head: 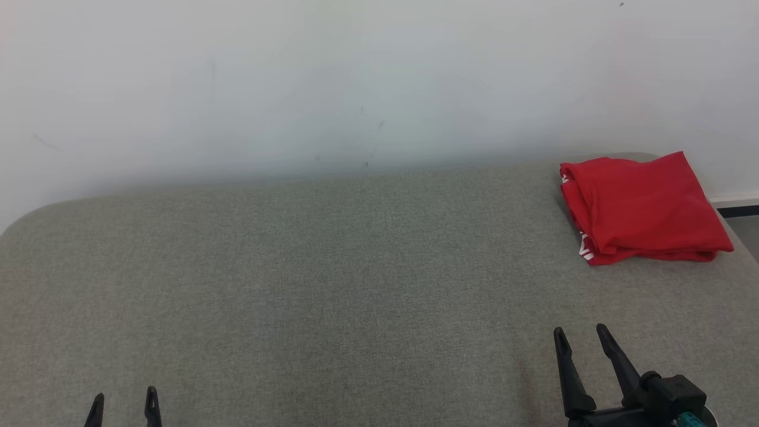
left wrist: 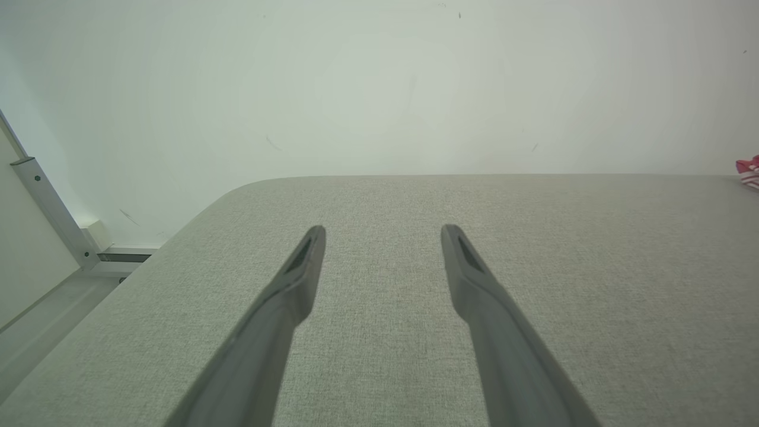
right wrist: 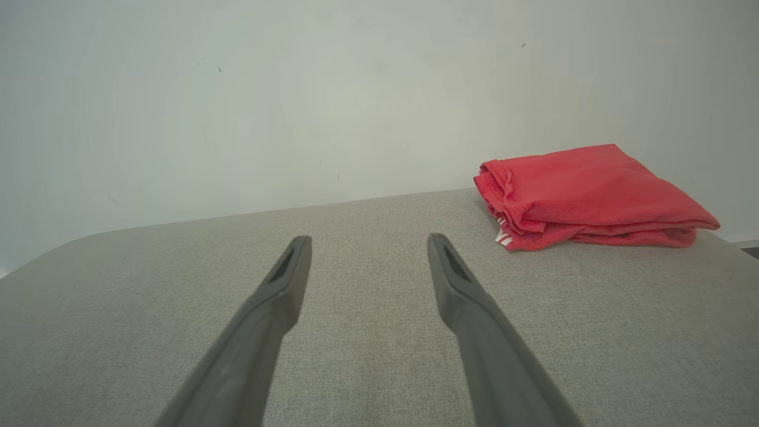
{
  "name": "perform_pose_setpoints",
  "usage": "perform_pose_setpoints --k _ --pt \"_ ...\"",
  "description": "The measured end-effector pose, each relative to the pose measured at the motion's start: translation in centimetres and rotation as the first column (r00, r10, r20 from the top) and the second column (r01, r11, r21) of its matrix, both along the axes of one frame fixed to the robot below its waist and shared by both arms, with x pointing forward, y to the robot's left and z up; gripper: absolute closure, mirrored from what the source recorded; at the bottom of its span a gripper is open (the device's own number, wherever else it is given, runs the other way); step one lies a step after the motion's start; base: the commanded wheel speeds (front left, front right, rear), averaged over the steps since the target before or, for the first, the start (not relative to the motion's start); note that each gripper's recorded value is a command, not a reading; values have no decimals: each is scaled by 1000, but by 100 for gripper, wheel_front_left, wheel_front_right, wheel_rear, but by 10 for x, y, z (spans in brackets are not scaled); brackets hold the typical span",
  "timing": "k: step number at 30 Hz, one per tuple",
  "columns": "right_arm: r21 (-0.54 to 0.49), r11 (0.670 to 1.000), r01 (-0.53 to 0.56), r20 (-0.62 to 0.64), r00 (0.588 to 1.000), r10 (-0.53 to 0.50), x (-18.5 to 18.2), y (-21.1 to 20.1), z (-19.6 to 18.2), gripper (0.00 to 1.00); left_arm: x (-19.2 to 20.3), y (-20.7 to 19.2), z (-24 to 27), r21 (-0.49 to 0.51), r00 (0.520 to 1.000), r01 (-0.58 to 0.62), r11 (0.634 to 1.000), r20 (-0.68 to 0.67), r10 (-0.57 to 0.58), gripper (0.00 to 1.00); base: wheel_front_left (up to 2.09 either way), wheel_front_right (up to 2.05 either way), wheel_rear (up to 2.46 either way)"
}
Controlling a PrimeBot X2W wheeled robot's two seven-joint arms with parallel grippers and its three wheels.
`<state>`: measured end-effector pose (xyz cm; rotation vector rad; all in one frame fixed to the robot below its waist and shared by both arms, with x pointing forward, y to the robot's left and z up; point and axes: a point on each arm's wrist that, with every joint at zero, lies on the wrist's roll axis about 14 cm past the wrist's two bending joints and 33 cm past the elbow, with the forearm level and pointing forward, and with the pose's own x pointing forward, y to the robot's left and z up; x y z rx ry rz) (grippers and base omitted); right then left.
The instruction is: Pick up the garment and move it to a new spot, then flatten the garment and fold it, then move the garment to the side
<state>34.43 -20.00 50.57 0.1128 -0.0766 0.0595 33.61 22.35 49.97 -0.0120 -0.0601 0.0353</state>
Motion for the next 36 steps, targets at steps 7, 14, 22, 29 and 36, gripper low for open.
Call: perform_pose_setpoints --k 7,14,22,29,36 --pt "1 1000 -1 -21 1000 1 -2 1 -6 100 -2 1 -7 8 1000 -8 1000 -24 8 100 0 0 0" --pt "58 998 19 -93 996 -13 -8 -1 -26 100 -6 1 -26 -66 995 -30 997 -94 24 100 0 0 0" --pt "205 977 60 -115 993 -37 -4 -6 -26 100 -1 3 -26 -222 994 -63 973 -101 41 100 0 0 0" --pt "321 943 87 -129 990 -47 -1 -9 -26 100 2 2 -26 -348 994 -75 934 -103 42 100 0 0 0" --pt "422 901 103 -135 990 -50 4 -11 -23 100 7 1 -25 -459 994 -86 884 -105 42 100 0 0 0"
